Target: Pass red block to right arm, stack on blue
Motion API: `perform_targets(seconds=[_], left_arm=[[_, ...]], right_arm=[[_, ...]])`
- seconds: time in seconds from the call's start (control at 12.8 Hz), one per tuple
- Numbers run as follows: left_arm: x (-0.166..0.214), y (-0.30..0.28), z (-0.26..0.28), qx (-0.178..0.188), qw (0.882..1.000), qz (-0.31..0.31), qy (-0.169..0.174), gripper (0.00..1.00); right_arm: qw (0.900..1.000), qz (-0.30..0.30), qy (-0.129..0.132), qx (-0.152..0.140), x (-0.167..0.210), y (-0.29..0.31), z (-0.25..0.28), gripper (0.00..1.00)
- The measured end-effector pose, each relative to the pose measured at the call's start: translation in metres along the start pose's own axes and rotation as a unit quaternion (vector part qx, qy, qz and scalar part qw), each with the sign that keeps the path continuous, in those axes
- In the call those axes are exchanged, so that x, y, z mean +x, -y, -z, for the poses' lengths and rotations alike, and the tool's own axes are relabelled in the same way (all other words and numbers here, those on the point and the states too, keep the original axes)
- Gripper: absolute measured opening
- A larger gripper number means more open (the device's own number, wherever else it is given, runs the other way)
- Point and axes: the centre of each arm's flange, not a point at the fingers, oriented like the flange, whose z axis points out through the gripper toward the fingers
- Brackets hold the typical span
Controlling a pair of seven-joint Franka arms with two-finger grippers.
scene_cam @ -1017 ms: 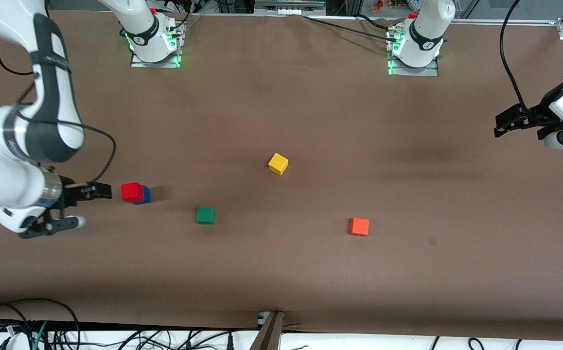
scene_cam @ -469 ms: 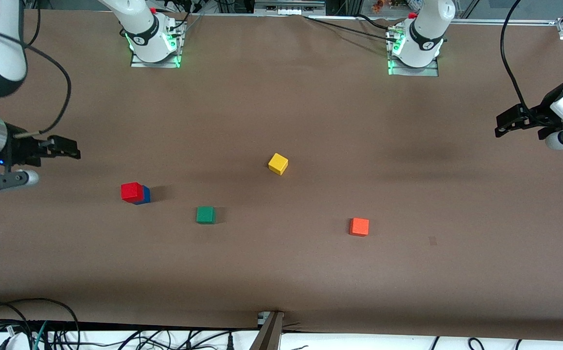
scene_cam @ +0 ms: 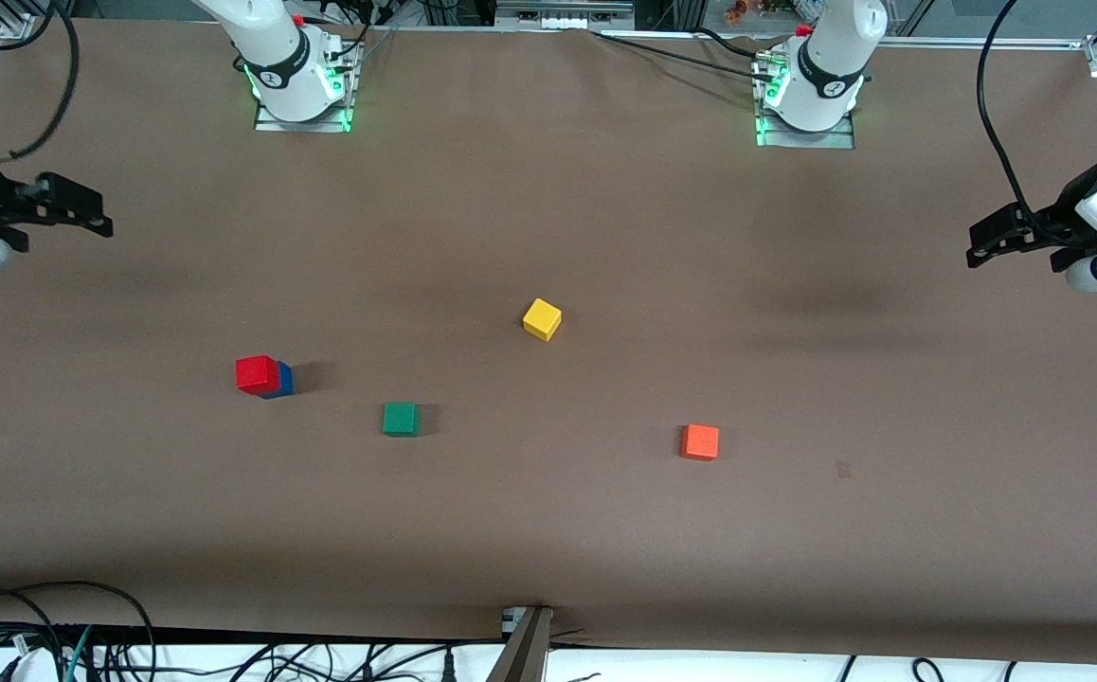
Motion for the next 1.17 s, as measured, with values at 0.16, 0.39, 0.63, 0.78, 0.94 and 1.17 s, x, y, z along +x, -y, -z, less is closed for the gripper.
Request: perform_targets(seconds=[0.16, 0.39, 0.63, 0.78, 0.94, 1.17], left_arm=[[0.000, 0.000, 0.000, 0.000, 1.000, 0.000, 0.000, 1.00], [0.000, 0.000, 0.000, 0.000, 1.000, 0.000, 0.000, 1.00], [0.000, 0.000, 0.000, 0.000, 1.000, 0.000, 0.000, 1.00], [0.000, 0.000, 0.000, 0.000, 1.000, 0.000, 0.000, 1.00], [0.000, 0.000, 0.000, 0.000, 1.000, 0.000, 0.000, 1.00], [0.000, 0.000, 0.000, 0.000, 1.000, 0.000, 0.000, 1.00]], right_arm=[[1.000, -0.011, -0.007, 0.003, -0.019, -0.011, 0.012, 1.00], [0.999, -0.042, 0.028, 0.012, -0.036, -0.002, 0.002, 1.00], [0.997, -0.060, 0.048, 0.013, -0.041, 0.005, -0.004, 1.00], [0.997, -0.063, 0.051, 0.009, -0.040, 0.002, -0.006, 1.00], [0.996, -0.064, 0.055, 0.001, -0.038, 0.000, -0.010, 1.00], [0.996, -0.066, 0.059, -0.001, -0.035, -0.002, -0.013, 1.00]])
